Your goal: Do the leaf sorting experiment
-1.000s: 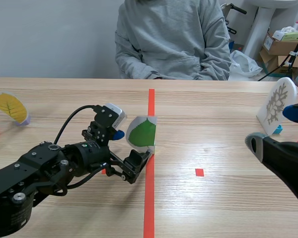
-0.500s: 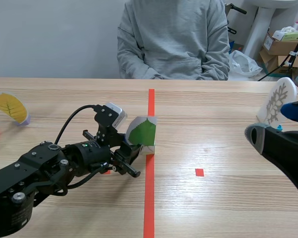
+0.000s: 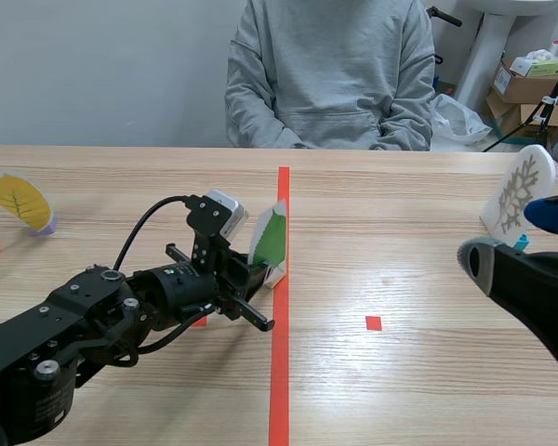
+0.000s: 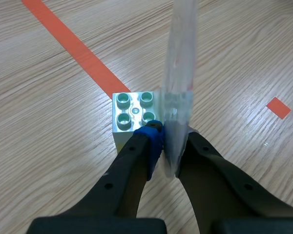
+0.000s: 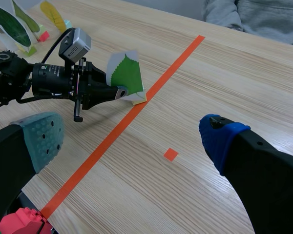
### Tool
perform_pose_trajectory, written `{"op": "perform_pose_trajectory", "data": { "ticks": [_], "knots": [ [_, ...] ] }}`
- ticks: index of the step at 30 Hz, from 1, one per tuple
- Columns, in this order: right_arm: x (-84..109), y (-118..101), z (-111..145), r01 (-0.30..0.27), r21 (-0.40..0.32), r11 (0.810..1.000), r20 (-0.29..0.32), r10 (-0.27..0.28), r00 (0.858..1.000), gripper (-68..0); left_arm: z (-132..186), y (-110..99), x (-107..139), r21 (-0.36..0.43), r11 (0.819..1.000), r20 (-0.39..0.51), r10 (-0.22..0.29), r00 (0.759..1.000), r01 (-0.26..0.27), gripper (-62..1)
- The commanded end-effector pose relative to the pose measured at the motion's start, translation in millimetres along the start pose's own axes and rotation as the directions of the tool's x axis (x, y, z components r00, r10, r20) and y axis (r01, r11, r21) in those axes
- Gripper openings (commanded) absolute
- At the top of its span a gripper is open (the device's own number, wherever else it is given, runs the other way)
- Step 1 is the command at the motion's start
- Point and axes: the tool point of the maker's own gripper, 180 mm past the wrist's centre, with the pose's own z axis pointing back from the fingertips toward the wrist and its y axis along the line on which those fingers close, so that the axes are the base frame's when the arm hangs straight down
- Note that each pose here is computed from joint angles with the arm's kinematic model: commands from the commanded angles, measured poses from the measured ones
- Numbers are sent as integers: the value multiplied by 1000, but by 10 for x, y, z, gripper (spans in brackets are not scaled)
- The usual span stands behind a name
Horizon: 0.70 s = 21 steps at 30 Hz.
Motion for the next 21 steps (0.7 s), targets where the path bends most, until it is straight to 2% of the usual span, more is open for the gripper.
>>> {"op": "perform_pose_trajectory", "data": {
  "ticks": [1, 8, 14, 21],
  "knots": [
    [69, -14, -8, -5, 4, 1000, 24, 5, 1000, -113, -13, 9, 169, 2, 1000, 49, 0, 999, 0, -569],
    [61, -15, -8, -5, 4, 1000, 20, 5, 1000, -113, 35, -18, 183, -11, 1000, 55, -13, 998, 13, -569],
    [48, -15, -8, -5, 4, 1000, 13, 5, 1000, -113, 287, -124, 227, -6, 1000, 86, -30, 996, 31, -569],
    [48, -15, -8, -5, 4, 1000, 13, 5, 1000, -113, 795, -77, 323, 86, 996, 152, 19, 988, -33, -569]
  ]
}}
